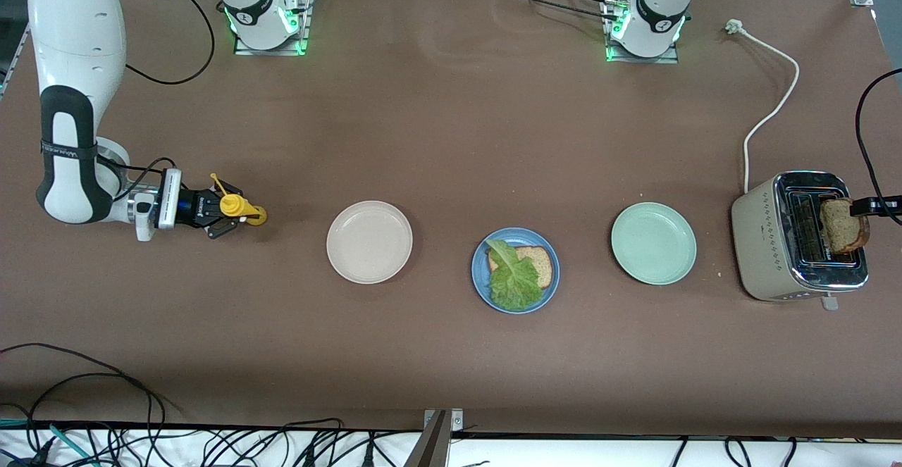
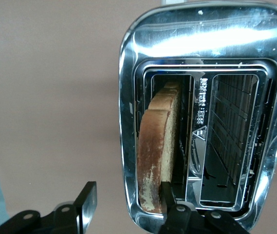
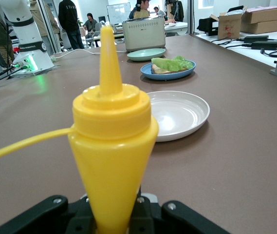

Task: Make sandwich in blue plate with both arms
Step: 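Lower the mustard onto the table while the left gripper reaches the toaster, then grasp the toaster bread slice with the left gripper and lift it out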

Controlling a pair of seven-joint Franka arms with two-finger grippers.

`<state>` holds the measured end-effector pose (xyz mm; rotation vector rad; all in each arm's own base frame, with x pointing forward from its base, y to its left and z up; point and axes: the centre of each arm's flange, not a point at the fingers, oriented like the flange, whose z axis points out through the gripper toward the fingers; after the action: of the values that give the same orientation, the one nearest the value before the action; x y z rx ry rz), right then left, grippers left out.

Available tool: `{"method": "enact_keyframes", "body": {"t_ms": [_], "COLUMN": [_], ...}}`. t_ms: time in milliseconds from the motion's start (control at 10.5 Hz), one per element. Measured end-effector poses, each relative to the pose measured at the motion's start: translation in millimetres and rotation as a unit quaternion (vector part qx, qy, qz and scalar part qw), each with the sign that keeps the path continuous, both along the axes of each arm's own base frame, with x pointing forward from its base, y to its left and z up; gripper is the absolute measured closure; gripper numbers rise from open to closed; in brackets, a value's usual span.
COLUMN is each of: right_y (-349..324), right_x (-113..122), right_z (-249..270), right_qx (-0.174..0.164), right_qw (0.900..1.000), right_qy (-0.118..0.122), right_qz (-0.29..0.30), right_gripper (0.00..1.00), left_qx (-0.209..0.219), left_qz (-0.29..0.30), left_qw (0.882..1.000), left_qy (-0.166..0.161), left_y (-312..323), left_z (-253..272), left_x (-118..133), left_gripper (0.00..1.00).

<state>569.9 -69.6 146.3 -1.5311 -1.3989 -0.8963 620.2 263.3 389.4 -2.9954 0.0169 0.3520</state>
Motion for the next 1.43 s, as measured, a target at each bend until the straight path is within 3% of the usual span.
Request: {"method": "enact_keyframes", "body": {"t_ms": [382, 477, 668, 764, 1241, 1336, 1432], "right_y": [-5, -6, -8, -9, -12, -12, -12], "right_x": [-1, -1, -1, -1, -3, -2, -1], "right_z": [-6, -8, -15, -18, -26, -26, -26], "right_qx": [0.0, -0.002, -0.001, 0.0, 0.002, 0.004, 0.005], "right_qw": [1.0, 1.0, 1.0, 1.0, 1.0, 1.0, 1.0], "right_qy": [-0.002, -0.001, -0.001, 0.0, 0.0, -0.001, -0.002], "right_qz": [0.001, 0.002, 0.006, 0.007, 0.004, 0.004, 0.004], "right_gripper": [0.88, 0.88, 0.88, 0.88, 0.91, 0.85, 0.72], "left_qx": [-0.005, -0.005, -0.006, -0.006, -0.006, -0.006, -0.005], "left_qz": [0.001, 0.001, -0.001, -0.001, -0.001, -0.002, -0.003], "left_qw": [1.0, 1.0, 1.0, 1.0, 1.0, 1.0, 1.0], "left_qy": [0.002, 0.002, 0.001, 0.001, 0.001, 0.0, -0.005], "left_y": [-1, -1, -3, -3, -4, -5, -5], "left_z": [-5, -6, -5, -5, -5, -4, 1], "left_x": [1, 1, 2, 2, 3, 3, 5], "left_gripper": [0.44, 0.54, 0.84, 0.91, 0.92, 0.92, 0.92]}}
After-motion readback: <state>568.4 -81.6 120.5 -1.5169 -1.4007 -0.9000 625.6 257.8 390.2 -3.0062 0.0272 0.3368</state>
